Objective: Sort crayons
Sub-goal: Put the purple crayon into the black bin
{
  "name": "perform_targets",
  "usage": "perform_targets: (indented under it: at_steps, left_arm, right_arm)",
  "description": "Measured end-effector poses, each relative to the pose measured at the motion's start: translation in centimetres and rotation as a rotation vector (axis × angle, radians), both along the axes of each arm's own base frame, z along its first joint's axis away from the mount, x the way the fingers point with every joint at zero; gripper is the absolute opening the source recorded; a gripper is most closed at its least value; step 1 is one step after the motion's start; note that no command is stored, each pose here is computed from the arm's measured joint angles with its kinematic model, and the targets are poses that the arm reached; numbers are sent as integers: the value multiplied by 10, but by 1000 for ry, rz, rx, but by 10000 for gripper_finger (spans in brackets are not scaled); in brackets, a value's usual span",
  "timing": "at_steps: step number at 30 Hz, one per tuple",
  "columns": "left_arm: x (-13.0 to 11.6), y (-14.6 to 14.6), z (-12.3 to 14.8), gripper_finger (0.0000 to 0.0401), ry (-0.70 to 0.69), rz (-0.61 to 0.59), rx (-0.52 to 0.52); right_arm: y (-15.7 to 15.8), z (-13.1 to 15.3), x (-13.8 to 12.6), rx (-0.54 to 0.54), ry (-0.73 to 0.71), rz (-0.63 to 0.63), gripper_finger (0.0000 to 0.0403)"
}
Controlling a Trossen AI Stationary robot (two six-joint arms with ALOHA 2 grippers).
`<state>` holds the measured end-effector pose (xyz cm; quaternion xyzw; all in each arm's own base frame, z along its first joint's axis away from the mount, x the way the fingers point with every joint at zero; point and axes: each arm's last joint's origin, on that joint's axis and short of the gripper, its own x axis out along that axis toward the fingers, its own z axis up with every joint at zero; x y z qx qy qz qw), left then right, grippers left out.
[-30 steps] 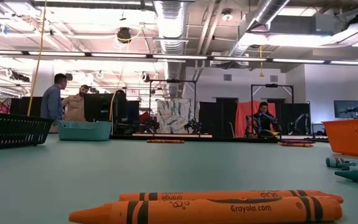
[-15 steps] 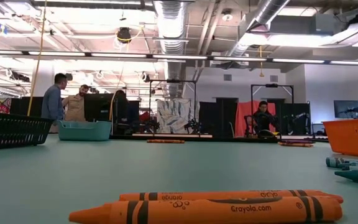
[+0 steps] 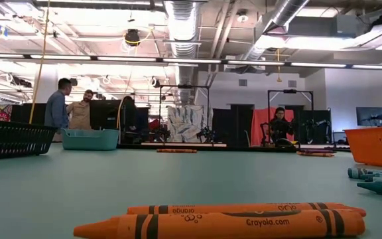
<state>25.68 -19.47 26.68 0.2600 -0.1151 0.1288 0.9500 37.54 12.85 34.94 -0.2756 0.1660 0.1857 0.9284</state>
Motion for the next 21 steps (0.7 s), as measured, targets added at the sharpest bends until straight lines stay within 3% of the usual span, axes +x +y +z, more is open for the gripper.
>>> perform_targets:
  at_steps: [7,13,21]
  left_arm:
    - [0,0,0,15,3,0,8]
    - [1,-1,-2,8,19,-2,23]
    - [2,0,-11,3,126,96,39]
  right_arm:
    - [1,0,0,0,3,2,0]
    - [0,-1,0,22,19,-18,13]
    - [-7,-9,-3,-57,85,-204,118]
